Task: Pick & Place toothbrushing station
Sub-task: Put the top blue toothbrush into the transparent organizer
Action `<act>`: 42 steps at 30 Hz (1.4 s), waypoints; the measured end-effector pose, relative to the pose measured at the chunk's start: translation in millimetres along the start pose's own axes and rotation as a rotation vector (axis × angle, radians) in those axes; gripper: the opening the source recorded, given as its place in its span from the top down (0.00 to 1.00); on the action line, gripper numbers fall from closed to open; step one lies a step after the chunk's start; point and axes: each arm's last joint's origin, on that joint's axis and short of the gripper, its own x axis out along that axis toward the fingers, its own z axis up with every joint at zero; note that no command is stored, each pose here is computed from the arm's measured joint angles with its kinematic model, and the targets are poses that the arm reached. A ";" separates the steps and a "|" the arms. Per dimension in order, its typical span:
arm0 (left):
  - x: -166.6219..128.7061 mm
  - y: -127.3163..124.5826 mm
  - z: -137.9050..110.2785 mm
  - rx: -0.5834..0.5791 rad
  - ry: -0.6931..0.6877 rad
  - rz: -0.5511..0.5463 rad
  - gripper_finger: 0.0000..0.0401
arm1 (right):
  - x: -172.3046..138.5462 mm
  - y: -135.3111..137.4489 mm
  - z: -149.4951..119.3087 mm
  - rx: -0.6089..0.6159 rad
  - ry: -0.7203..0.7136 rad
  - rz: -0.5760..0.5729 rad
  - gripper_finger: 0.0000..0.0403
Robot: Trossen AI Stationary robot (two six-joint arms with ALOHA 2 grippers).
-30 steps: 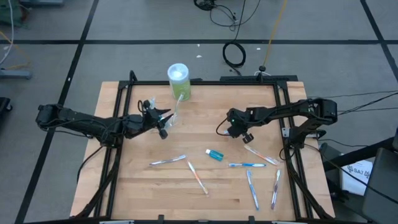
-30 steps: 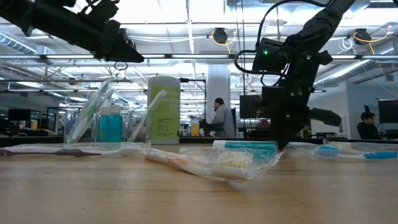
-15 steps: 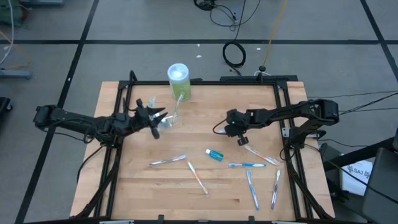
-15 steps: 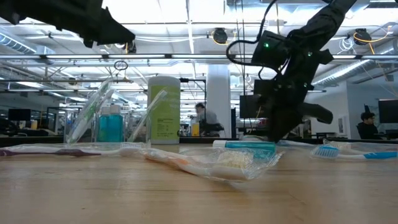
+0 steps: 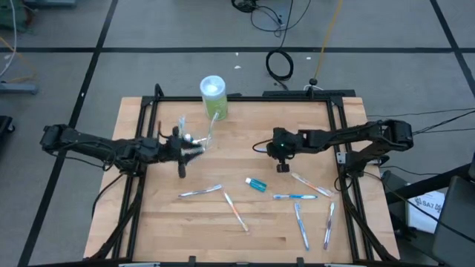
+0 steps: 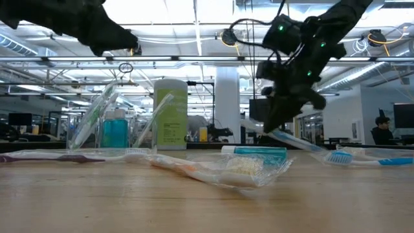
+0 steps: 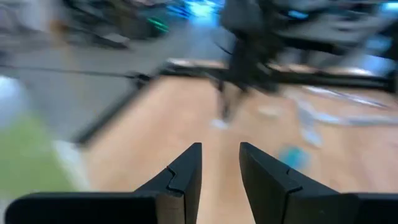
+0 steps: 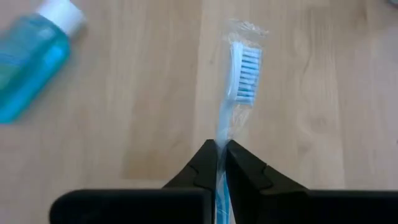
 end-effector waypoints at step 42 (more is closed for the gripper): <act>2.6 -7.2 -6.2 -0.042 0.059 -0.122 0.72 | 24.7 7.3 120.8 -0.031 -1.299 -0.107 0.97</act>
